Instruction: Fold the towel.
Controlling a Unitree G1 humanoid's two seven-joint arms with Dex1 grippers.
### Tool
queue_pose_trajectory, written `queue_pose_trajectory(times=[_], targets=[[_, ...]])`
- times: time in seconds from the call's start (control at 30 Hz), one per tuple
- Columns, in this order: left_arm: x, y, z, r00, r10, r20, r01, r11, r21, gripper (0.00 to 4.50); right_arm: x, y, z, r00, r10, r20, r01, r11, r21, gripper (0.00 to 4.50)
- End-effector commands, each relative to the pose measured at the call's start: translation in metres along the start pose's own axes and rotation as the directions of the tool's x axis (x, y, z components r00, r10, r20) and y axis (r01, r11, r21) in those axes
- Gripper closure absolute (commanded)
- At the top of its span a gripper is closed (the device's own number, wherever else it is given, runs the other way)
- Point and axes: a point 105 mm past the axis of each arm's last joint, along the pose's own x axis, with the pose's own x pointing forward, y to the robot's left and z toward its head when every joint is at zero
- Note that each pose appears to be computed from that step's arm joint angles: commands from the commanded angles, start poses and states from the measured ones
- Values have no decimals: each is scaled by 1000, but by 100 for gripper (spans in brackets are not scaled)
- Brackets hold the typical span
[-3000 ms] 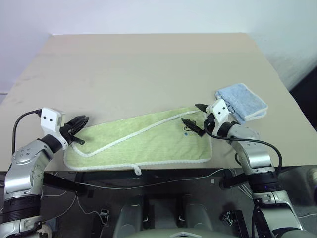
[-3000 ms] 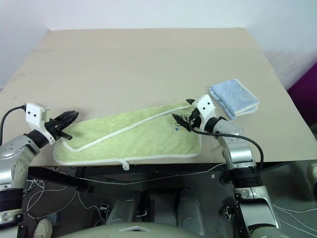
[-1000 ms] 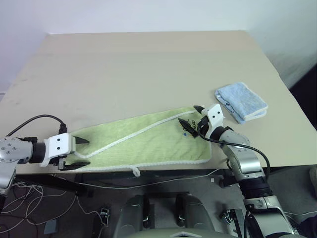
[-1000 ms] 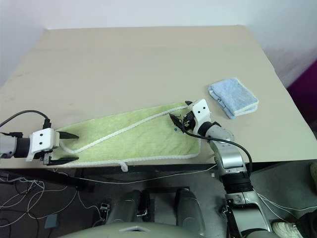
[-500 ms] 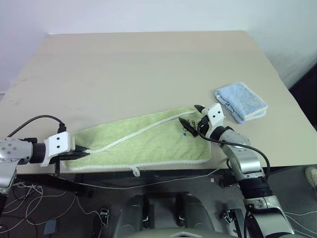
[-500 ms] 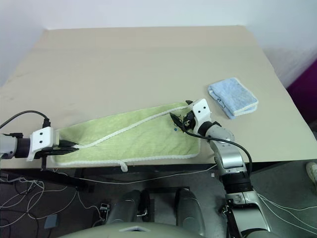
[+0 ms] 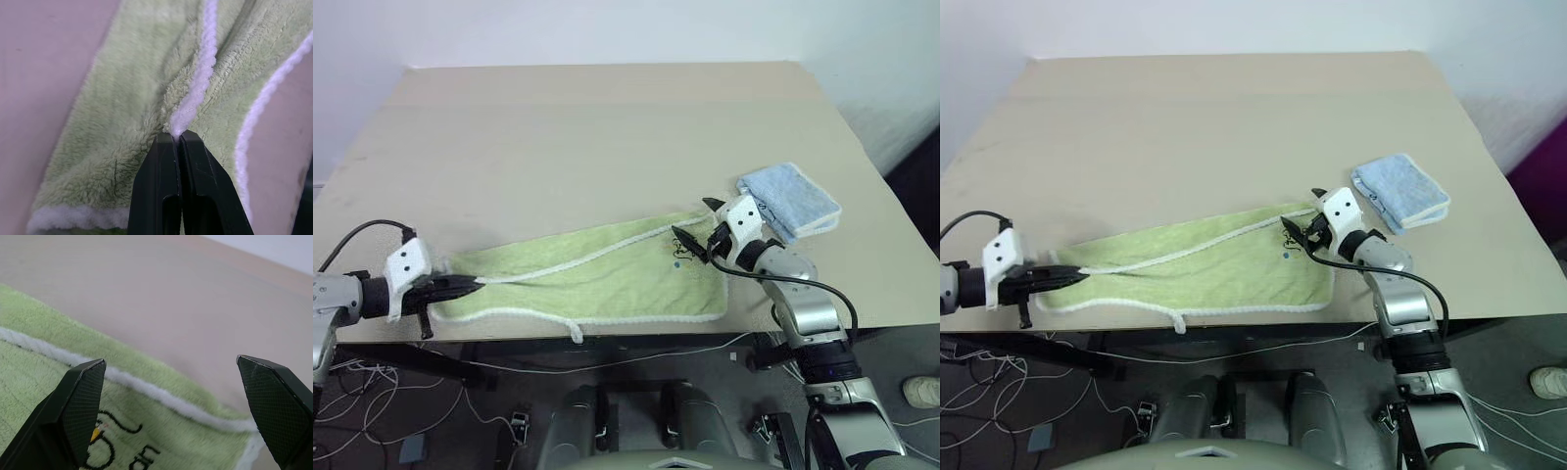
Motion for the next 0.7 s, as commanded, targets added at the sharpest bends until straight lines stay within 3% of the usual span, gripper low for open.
queue_pose_trajectory(times=[0.03, 0.07, 0.17, 0.37, 0.6, 0.7], targets=[[-4, -1, 3, 1000, 14, 12, -14, 1000, 5, 448, 2, -5, 17, 999, 6, 52, -3, 999, -53, 0], [-3, -4, 2, 1000, 2, 8, -2, 1000, 7, 448, 2, -5, 17, 999, 7, 52, -4, 999, -54, 0], [-1, -9, -1, 1000, -9, -1, 9, 1000, 9, 384, 3, -5, 17, 999, 11, 54, -8, 998, -55, 0], [-1, -7, -3, 1000, 14, -15, -14, 999, 33, 190, 4, -2, 16, 998, 16, 54, -13, 999, -51, 0], [-2, 3, 2, 999, 50, 4, -50, 998, 28, 190, 5, 0, 15, 998, 12, 55, -9, 999, -41, 0], [-2, 4, 4, 999, 47, 17, -47, 999, 22, 262, 4, 1, 14, 998, 10, 55, -8, 999, -38, 0]])
